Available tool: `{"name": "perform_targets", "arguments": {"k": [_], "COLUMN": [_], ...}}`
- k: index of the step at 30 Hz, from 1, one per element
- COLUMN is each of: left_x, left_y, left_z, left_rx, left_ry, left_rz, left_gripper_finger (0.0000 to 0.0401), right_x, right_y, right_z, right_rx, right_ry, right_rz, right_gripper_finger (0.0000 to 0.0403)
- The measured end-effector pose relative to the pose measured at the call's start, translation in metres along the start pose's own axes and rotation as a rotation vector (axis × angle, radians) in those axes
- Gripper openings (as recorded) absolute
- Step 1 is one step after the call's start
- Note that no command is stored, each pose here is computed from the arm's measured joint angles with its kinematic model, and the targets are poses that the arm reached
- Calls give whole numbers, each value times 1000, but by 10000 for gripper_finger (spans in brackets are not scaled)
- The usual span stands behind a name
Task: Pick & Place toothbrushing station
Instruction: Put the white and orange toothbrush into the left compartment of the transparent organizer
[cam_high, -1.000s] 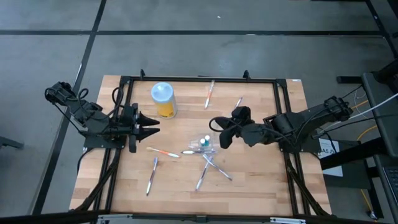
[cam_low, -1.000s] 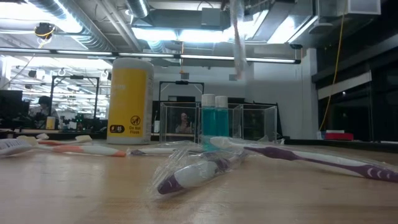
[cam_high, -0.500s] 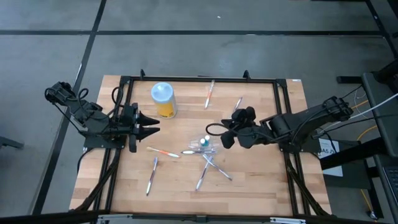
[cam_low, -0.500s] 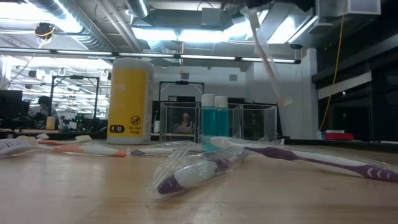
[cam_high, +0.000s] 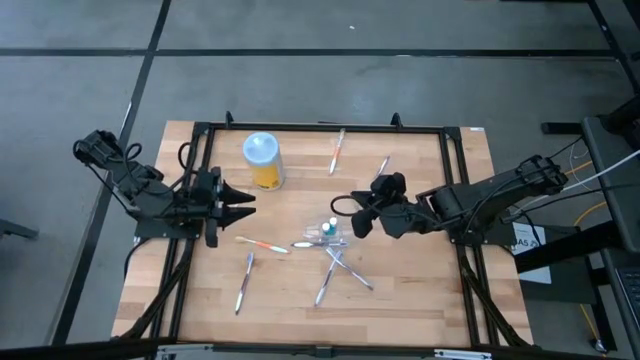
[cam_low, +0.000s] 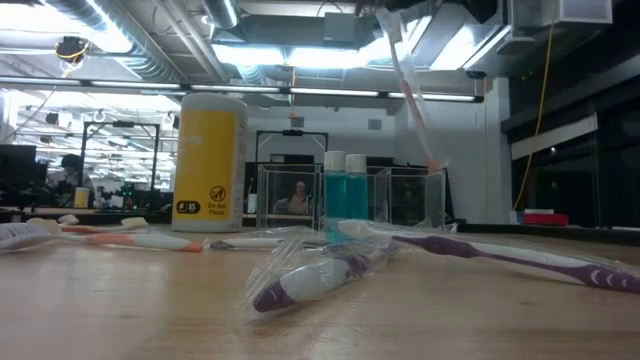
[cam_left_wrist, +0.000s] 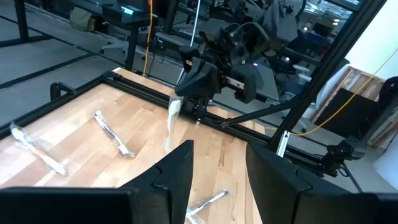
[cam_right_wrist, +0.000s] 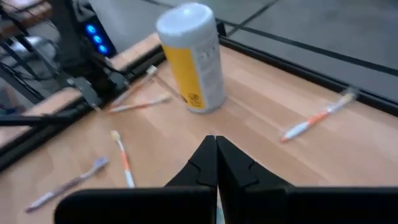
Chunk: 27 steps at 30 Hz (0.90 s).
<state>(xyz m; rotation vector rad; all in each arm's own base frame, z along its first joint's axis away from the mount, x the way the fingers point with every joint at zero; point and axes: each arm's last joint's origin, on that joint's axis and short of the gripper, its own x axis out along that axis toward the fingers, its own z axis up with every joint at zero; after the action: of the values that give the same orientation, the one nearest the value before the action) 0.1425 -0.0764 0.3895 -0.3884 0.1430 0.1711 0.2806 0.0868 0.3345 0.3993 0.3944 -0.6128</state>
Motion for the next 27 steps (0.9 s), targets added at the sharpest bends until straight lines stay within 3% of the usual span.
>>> {"name": "perform_targets", "arguments": {"k": [13,27], "left_x": [-7,-10], "left_y": [-6,-8], "left_z": [-3,-5], "left_rx": [11,16], "left_ry": [-19,-28], "left_rz": [10,24], "left_gripper_finger": [143,143], "right_x": [3,52], "right_y": [17,29], "right_z": [24,23], "right_rx": [28,17], "right_ry": [-107,-69], "right_rz": [223,398], "right_gripper_finger": [0,0]}}
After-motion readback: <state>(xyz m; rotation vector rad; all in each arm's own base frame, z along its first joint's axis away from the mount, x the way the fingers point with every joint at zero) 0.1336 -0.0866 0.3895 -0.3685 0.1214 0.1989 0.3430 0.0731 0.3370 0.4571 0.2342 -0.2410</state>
